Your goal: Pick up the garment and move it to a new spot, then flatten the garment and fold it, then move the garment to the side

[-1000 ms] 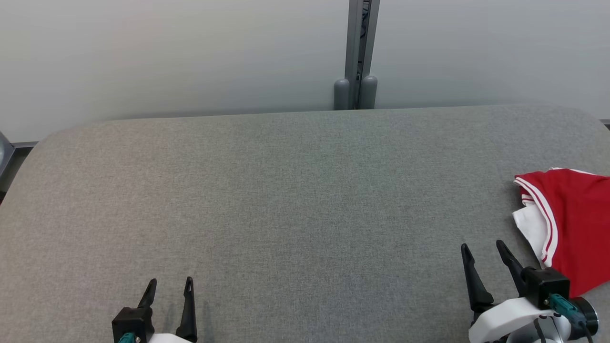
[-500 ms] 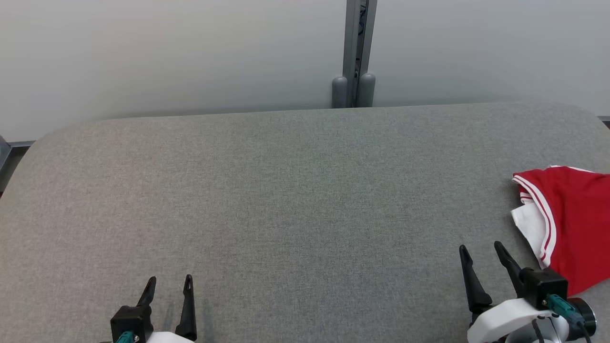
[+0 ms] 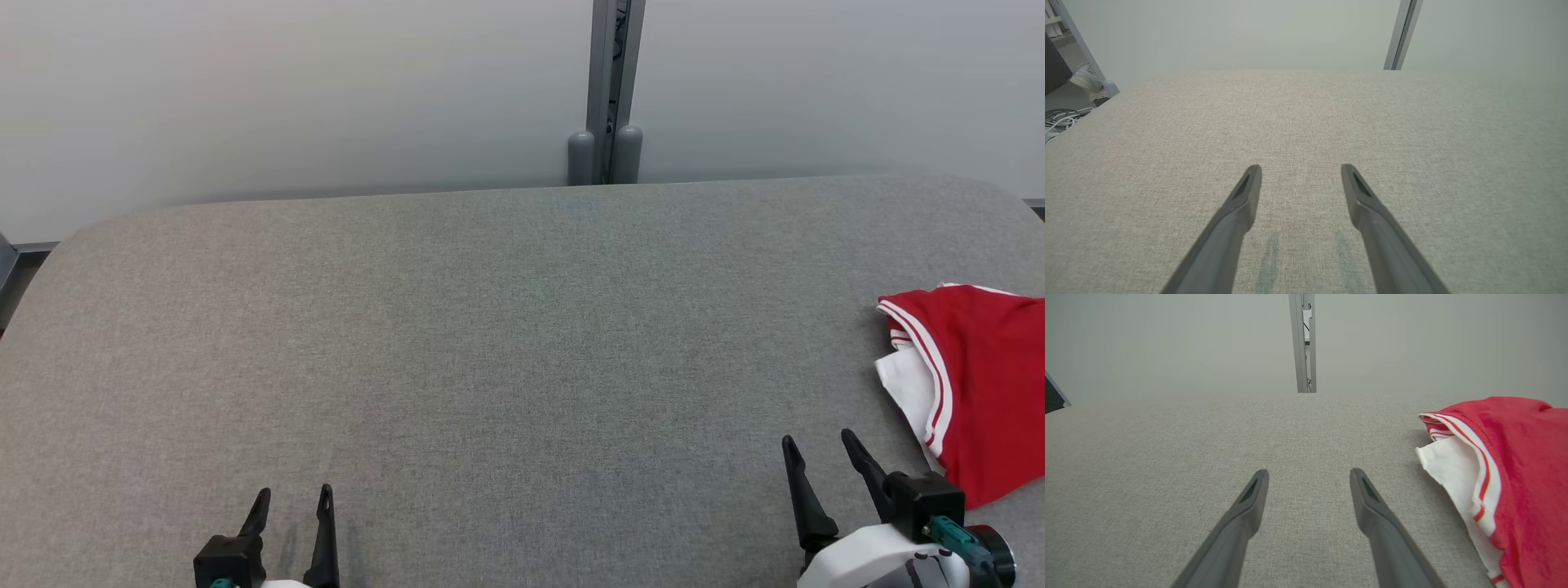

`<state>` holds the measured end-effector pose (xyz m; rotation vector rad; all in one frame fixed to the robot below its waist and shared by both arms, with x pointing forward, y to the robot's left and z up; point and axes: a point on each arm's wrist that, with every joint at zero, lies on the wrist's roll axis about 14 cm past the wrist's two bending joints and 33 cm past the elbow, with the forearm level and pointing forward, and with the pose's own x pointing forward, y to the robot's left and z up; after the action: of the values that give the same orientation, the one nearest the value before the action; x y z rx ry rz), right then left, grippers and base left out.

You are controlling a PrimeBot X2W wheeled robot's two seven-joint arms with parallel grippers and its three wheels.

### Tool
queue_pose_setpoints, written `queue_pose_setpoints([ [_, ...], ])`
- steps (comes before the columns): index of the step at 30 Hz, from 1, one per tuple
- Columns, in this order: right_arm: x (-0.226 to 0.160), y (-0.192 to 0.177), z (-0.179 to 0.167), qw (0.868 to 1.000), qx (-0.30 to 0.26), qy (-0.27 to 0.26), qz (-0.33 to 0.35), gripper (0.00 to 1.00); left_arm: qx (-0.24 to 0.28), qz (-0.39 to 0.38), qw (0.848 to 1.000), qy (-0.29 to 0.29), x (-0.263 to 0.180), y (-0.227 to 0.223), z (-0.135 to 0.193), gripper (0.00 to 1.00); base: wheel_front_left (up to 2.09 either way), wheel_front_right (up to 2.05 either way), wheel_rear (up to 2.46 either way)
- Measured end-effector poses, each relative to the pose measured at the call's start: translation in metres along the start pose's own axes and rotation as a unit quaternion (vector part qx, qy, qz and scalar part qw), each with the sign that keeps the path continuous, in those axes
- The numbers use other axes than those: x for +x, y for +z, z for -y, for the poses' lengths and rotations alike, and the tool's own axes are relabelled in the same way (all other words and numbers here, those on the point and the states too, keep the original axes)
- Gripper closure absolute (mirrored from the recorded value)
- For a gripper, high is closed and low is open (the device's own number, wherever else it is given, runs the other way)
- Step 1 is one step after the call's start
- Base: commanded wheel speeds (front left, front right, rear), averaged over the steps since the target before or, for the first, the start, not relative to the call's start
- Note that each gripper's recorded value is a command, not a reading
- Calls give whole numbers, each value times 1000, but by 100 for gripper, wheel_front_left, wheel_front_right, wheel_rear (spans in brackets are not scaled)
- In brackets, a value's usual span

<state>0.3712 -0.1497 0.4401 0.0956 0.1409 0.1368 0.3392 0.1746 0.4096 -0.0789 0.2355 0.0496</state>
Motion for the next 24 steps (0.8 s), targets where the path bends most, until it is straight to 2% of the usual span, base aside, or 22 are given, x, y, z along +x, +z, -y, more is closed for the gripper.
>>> queue_pose_setpoints([
  [3, 0, 0, 0, 1000, 0, 0, 0, 0, 0, 0, 1000, 0, 0, 0, 0, 0, 0, 0, 0],
  [4, -1, -3, 0, 1000, 1, -1, -4, 100, 0, -4, 1000, 0, -1, -2, 0, 100, 0, 0, 0],
  [10, -12, -27, 1, 999, 26, -12, -43, 100, -19, -42, 999, 10, -9, -24, -2, 100, 0, 0, 0],
  [24, -9, -13, 15, 986, 157, -51, -24, 100, -155, -45, 986, 30, -3, -14, -10, 100, 0, 0, 0],
])
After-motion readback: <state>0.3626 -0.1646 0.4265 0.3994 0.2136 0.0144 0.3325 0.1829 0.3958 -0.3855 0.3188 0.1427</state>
